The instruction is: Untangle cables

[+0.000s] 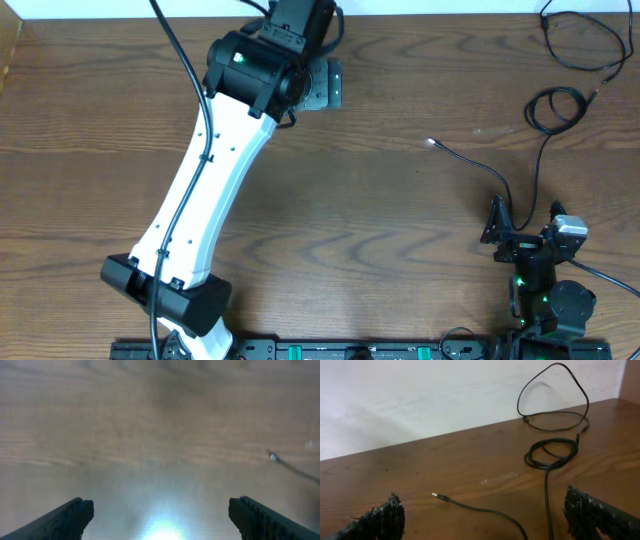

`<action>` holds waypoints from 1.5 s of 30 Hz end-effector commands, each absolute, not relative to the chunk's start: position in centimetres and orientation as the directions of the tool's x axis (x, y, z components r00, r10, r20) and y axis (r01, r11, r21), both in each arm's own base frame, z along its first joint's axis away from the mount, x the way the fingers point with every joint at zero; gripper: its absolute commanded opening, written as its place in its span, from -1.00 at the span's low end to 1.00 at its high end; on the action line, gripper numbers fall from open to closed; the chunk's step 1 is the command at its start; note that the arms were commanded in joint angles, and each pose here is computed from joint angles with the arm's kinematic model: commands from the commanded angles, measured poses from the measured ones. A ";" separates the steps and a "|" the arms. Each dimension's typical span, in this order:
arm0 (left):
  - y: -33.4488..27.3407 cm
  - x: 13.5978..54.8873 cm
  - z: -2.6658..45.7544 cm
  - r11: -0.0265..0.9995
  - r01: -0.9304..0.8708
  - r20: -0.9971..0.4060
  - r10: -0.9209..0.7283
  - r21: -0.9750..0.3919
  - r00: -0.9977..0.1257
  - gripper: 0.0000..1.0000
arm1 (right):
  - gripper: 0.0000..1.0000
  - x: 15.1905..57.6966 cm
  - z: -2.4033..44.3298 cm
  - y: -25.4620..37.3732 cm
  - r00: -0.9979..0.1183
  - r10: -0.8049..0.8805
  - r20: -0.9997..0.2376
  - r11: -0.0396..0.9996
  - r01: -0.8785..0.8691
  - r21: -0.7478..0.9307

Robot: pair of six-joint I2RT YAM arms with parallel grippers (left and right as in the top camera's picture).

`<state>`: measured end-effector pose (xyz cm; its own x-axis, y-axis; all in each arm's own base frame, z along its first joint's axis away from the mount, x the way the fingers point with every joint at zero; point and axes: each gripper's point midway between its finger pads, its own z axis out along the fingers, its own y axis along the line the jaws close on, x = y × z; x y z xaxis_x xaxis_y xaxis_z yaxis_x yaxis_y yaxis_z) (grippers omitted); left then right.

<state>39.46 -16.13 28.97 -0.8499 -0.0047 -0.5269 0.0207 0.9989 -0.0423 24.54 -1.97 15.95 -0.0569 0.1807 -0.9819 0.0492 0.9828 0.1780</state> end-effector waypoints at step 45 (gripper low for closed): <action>2.1 20.3 29.4 0.899 -0.333 -0.815 -0.410 -0.285 -0.409 0.88 | 0.99 24.5 15.9 -1.9 -0.057 0.162 -0.985 0.986 0.049 0.159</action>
<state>21.11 1.35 30.82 -0.4475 -0.3636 -0.8170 -0.2928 0.9228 -0.2503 24.54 -2.04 15.95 -0.0564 0.1769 -0.9826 0.0527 0.9833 0.1740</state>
